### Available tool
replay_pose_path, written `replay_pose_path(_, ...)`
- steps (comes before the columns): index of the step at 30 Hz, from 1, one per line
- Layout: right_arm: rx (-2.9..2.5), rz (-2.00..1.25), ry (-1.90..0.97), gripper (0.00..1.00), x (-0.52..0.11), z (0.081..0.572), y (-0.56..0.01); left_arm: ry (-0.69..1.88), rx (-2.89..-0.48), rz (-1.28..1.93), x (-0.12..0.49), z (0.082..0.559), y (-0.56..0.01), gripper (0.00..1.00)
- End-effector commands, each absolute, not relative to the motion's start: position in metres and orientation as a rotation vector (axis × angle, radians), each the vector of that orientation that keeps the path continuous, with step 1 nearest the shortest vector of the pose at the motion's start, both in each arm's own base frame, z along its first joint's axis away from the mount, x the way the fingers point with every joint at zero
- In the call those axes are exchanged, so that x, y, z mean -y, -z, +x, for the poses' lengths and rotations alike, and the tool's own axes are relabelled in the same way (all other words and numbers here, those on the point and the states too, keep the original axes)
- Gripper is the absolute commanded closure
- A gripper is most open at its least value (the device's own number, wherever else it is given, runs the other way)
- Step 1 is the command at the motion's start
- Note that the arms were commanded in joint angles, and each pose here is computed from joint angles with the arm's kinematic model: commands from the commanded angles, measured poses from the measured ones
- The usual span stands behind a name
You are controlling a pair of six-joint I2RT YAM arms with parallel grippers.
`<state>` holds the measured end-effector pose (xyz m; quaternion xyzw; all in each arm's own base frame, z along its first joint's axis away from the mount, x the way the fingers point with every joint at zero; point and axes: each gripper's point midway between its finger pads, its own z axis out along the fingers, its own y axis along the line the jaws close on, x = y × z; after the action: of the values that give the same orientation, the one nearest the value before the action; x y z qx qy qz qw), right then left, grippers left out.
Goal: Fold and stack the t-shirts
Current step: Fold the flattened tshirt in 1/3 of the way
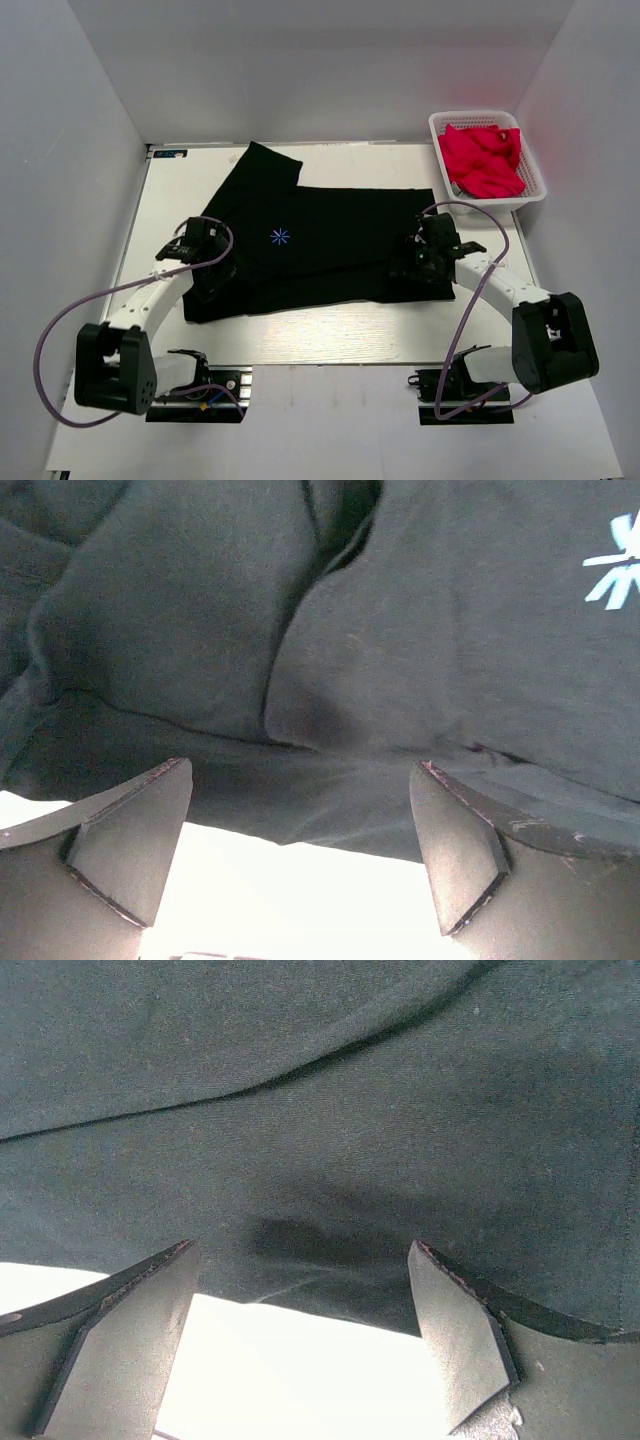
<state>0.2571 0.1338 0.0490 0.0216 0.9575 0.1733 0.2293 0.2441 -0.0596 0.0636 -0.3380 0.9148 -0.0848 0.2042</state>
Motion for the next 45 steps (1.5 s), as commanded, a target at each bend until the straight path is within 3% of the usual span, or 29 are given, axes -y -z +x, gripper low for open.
replay_pose_path(1,-2.6,0.048,-0.513,0.1,-0.141,0.27,-0.059,0.282,-2.578,-0.887,0.068,0.252,-0.057,0.0)
replay_pose_path(4,-2.617,0.047,-0.511,0.1,-0.141,0.27,-0.056,0.329,-2.584,-0.877,0.074,0.255,-0.049,0.12)
replay_pose_path(8,-2.629,0.048,-0.489,0.1,-0.14,0.272,-0.054,0.397,-2.538,-0.879,0.082,0.271,-0.052,0.35)
replay_pose_path(9,-2.628,0.051,-0.493,0.1,-0.141,0.273,-0.053,0.398,-2.536,-0.879,0.082,0.273,-0.051,0.46)
replay_pose_path(11,-2.643,0.064,-0.495,0.1,-0.141,0.271,-0.05,0.397,-2.539,-0.88,0.083,0.274,-0.048,0.54)
replay_pose_path(12,-2.643,0.069,-0.493,0.1,-0.141,0.272,-0.05,0.396,-2.538,-0.866,0.083,0.278,-0.05,0.65)
replay_pose_path(18,-2.645,0.079,-0.475,0.1,-0.138,0.272,-0.048,0.32,-2.558,-0.876,0.076,0.285,-0.045,1.0)
replay_pose_path(26,-2.65,0.078,-0.464,0.1,-0.136,0.269,-0.049,0.329,-2.56,-0.814,0.077,0.286,-0.056,1.0)
replay_pose_path(27,-2.652,0.08,-0.464,0.1,-0.136,0.269,-0.048,0.288,-2.579,-0.828,0.072,0.279,-0.058,0.82)
replay_pose_path(30,-2.656,0.071,-0.473,0.1,-0.137,0.268,-0.047,0.198,-2.56,-0.872,0.059,0.268,-0.061,0.56)
replay_pose_path(31,-2.665,0.076,-0.469,0.1,-0.136,0.267,-0.045,0.162,-2.566,-0.88,0.054,0.262,-0.06,0.4)
replay_pose_path(34,-2.673,0.07,-0.472,0.1,-0.137,0.265,-0.042,0.158,-2.571,-0.882,0.052,0.251,-0.055,0.24)
replay_pose_path(39,-2.673,0.059,-0.472,0.1,-0.137,0.266,-0.043,0.178,-2.563,-0.892,0.054,0.249,-0.045,0.27)
replay_pose_path(45,-2.678,0.059,-0.458,0.1,-0.136,0.267,-0.041,0.191,-2.62,-0.899,0.061,0.254,-0.027,0.48)
